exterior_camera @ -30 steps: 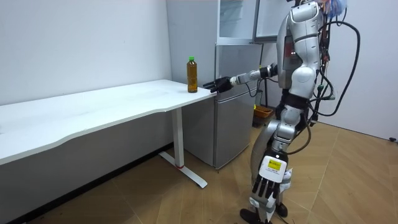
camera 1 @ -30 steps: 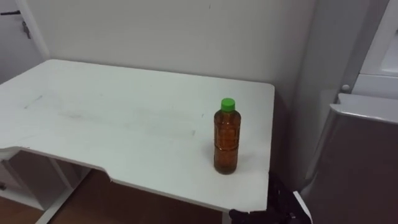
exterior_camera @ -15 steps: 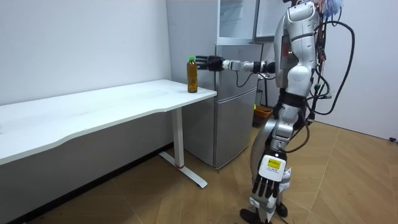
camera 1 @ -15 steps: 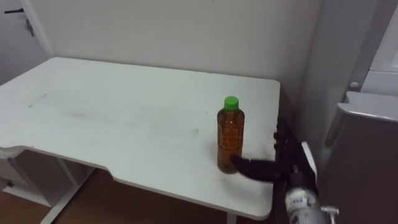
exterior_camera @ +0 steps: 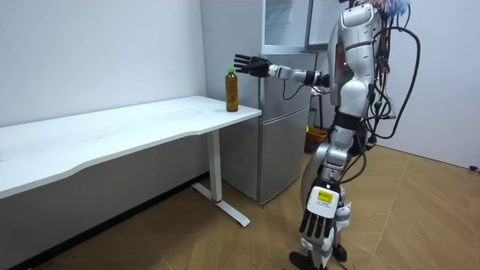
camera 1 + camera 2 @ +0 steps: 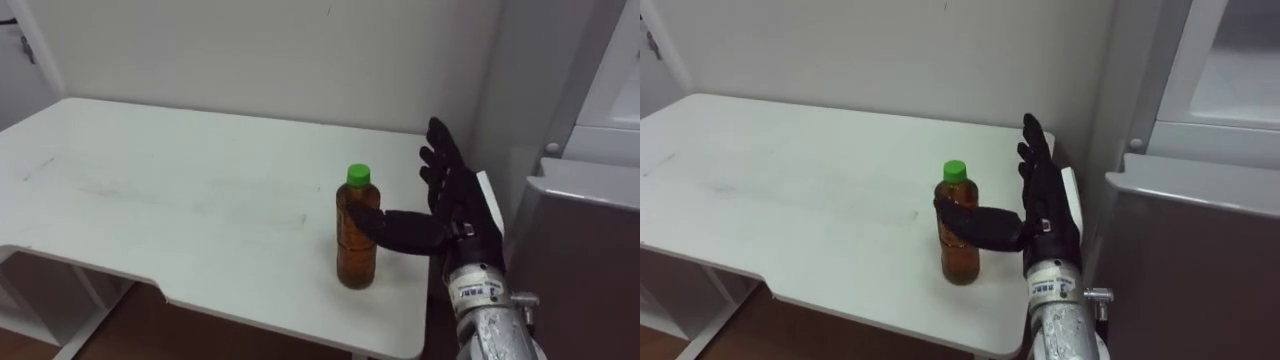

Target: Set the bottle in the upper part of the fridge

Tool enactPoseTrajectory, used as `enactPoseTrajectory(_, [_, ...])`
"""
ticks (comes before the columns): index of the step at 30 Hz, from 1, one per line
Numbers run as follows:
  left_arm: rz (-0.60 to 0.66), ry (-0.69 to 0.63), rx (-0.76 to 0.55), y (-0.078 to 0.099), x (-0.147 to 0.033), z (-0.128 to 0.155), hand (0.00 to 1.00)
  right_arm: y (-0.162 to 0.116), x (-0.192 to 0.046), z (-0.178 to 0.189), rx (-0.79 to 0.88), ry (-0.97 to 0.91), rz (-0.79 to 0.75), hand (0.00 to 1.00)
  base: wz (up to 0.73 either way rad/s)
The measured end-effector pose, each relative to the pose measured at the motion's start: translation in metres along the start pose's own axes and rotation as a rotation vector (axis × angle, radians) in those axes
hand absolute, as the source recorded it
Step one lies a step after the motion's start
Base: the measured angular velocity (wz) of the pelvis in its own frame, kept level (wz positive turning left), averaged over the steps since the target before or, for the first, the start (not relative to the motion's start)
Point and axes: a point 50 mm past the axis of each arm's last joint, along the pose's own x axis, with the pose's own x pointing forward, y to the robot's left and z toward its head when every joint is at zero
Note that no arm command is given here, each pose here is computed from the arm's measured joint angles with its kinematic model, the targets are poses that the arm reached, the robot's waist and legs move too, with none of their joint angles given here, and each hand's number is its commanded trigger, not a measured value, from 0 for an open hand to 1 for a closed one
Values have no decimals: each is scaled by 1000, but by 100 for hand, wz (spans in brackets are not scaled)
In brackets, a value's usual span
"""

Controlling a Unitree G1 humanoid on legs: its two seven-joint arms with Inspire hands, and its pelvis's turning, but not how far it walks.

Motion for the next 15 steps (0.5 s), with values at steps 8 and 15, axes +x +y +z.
enactPoseTrajectory(8, [1, -4, 1, -2, 1, 3, 0, -3, 0, -10, -17, 42, -9, 0, 0])
enactPoseTrajectory(15, [0, 7, -3, 0, 1, 0, 0, -6, -2, -22, -35, 98, -22, 0, 0])
